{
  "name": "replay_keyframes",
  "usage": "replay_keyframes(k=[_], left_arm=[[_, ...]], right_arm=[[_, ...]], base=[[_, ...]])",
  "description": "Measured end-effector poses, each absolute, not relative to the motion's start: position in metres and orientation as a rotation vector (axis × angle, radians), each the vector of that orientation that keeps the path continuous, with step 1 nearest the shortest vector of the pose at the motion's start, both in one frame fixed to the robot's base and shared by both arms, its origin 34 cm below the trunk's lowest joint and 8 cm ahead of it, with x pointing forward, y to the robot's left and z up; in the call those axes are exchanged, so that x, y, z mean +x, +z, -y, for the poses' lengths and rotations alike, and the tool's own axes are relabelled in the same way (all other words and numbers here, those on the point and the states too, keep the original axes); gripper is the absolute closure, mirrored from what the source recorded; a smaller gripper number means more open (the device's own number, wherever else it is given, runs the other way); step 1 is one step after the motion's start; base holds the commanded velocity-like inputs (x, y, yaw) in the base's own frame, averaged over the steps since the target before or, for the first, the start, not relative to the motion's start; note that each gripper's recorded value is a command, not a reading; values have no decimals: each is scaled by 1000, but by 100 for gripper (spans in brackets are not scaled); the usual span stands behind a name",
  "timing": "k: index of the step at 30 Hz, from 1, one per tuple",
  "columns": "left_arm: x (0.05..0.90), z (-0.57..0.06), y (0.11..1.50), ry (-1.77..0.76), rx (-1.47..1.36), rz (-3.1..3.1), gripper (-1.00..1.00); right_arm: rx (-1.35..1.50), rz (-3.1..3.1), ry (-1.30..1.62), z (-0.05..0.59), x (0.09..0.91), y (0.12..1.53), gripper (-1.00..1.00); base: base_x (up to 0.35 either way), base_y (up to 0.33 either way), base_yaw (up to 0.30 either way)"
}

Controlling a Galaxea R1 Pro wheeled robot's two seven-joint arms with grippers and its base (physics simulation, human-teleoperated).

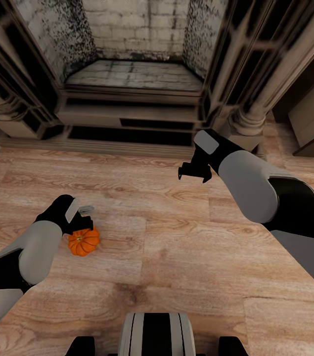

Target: Place each of the two pumpkins and all three candles from the living room inside a cabinet in the living room (use any cabinet), then make sure every cabinet is closed, and position the cauldron so it is next to a table in the living room.

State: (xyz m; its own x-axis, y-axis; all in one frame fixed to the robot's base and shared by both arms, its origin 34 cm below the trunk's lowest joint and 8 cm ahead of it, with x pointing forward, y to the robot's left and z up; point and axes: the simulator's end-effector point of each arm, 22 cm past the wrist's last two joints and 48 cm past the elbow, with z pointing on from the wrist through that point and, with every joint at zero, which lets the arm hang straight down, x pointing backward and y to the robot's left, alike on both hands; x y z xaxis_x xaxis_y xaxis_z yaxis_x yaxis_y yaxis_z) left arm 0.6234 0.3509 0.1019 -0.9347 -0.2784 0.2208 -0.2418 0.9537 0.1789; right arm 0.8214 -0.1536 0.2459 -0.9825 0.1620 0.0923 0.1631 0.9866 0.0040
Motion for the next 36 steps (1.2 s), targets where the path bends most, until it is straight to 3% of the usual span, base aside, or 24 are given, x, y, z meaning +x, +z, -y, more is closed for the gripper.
replay_keyframes(k=[14, 22, 36], left_arm=[[621, -342, 110, -173, 399, 2855, 100], [655, -321, 134, -15, 542, 2920, 100], [684, -331, 176, 36, 746, 2966, 100]], right_arm=[[-258, 3040, -13, 153, 814, 251, -100], [-386, 3120, 14, 158, 816, 249, -100], [-487, 3175, 37, 164, 799, 248, -100]], base=[[0, 0, 0], [0, 0, 0], [0, 0, 0]])
